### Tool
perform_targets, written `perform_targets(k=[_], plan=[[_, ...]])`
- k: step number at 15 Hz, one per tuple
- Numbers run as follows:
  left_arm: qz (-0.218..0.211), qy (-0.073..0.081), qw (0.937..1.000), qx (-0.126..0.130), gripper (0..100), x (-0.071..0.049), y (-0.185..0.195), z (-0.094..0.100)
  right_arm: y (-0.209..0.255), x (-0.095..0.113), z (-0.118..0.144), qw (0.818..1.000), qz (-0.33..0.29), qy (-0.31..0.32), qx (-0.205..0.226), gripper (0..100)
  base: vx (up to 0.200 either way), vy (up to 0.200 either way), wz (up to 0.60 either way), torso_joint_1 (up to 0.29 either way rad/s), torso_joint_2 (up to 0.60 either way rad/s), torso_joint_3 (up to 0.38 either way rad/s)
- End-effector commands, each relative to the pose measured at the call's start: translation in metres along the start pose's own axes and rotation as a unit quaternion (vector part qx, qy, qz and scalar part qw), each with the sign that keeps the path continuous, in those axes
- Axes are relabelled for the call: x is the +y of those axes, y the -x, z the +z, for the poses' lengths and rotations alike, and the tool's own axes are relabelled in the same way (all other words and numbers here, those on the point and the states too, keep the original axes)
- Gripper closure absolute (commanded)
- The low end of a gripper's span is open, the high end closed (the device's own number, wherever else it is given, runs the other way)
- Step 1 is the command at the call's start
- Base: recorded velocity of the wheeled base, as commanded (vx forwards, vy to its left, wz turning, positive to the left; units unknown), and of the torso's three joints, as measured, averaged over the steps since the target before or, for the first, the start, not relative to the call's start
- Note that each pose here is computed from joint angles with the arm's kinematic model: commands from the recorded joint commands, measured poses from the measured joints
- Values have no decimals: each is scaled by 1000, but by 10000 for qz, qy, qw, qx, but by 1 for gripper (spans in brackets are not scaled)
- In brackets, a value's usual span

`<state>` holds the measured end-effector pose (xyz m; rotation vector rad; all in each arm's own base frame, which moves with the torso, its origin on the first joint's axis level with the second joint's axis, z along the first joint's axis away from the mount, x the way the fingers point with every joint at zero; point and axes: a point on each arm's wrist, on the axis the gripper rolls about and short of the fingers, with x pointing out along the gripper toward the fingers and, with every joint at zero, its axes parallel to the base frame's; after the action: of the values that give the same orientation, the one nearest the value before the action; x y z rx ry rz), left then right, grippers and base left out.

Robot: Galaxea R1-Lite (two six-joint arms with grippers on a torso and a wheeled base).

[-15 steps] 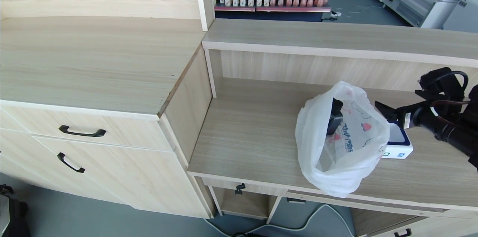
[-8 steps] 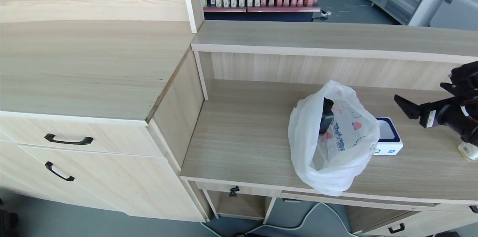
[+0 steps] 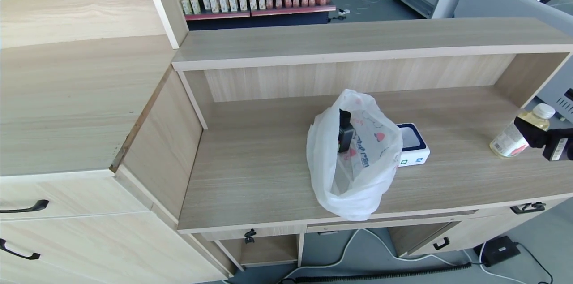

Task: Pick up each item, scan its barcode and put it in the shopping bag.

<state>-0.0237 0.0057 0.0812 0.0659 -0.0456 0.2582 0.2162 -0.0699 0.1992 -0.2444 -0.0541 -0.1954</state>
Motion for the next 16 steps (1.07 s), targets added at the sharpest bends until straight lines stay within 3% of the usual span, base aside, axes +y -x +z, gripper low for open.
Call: perform_targets(k=[1, 6, 16], plan=[[-1, 1, 10000, -7, 0, 0, 0, 0, -1, -5, -1, 9995, -131, -285, 32, 0, 0, 0, 0, 0, 0, 0], [-1, 1, 10000, -7, 0, 0, 0, 0, 5, -21, -13, 9947, -457, -694, 605, 0, 0, 0, 0, 0, 0, 0], [22, 31, 10000, -5, 0, 0, 0, 0, -11, -28, -7, 9954, -494, -668, 474, 0, 0, 0, 0, 0, 0, 0]])
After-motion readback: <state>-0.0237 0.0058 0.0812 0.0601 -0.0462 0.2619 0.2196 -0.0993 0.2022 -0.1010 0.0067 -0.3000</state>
